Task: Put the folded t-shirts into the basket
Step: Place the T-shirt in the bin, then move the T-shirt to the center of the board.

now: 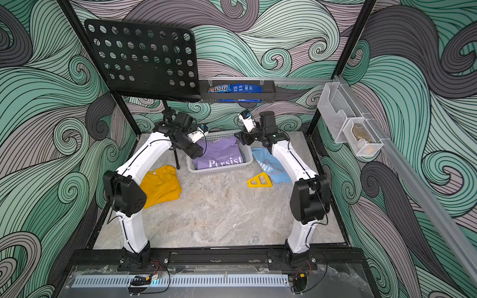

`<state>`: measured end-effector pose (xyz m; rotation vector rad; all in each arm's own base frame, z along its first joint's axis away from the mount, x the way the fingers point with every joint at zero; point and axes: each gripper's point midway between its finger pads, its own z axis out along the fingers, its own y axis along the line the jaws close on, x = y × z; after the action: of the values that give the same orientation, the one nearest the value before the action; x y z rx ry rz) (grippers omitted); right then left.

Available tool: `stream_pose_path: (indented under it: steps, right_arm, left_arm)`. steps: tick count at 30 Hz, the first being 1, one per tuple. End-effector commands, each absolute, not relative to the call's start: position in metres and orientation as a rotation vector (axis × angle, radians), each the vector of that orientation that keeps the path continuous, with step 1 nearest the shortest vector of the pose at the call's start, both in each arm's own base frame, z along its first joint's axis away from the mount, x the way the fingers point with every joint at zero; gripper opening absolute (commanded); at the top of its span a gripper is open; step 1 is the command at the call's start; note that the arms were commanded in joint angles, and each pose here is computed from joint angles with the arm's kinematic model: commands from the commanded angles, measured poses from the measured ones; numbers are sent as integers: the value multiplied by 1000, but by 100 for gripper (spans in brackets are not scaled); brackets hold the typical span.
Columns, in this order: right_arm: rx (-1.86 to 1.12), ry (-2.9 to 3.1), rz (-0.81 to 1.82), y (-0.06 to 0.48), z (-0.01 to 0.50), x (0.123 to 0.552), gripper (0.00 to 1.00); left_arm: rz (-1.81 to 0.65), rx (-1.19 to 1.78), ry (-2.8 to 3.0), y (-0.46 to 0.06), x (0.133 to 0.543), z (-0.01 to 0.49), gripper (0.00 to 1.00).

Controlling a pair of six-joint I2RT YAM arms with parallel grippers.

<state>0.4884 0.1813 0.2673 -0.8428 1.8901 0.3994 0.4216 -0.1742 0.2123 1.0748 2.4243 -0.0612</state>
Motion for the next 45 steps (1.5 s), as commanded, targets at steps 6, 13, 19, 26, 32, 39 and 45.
stream_pose_path:
  steps: [6, 13, 19, 26, 32, 39, 45]
  right_arm:
    - [-835, 2102, 283, 101, 191, 430, 76]
    - [-906, 2151, 318, 105, 156, 379, 77]
    - [-949, 2090, 387, 123, 151, 364, 78]
    - [-943, 2182, 391, 121, 135, 367, 78]
    - [-928, 2194, 379, 113, 129, 367, 78]
    - [-890, 2195, 379, 99, 129, 367, 77]
    - [-877, 2218, 377, 94, 124, 369, 77]
  left_arm:
    - [-128, 1133, 2457, -142, 350, 198, 89]
    - [-64, 1083, 2586, -80, 306, 159, 88]
    - [95, 1160, 2711, -37, 289, 105, 84]
    - [-1, 1375, 2717, -48, 285, 66, 79]
    - [-77, 1463, 2760, -60, 285, 37, 63]
    - [-105, 1465, 2790, -65, 272, 14, 37]
    - [-72, 1535, 2790, -66, 253, 7, 12]
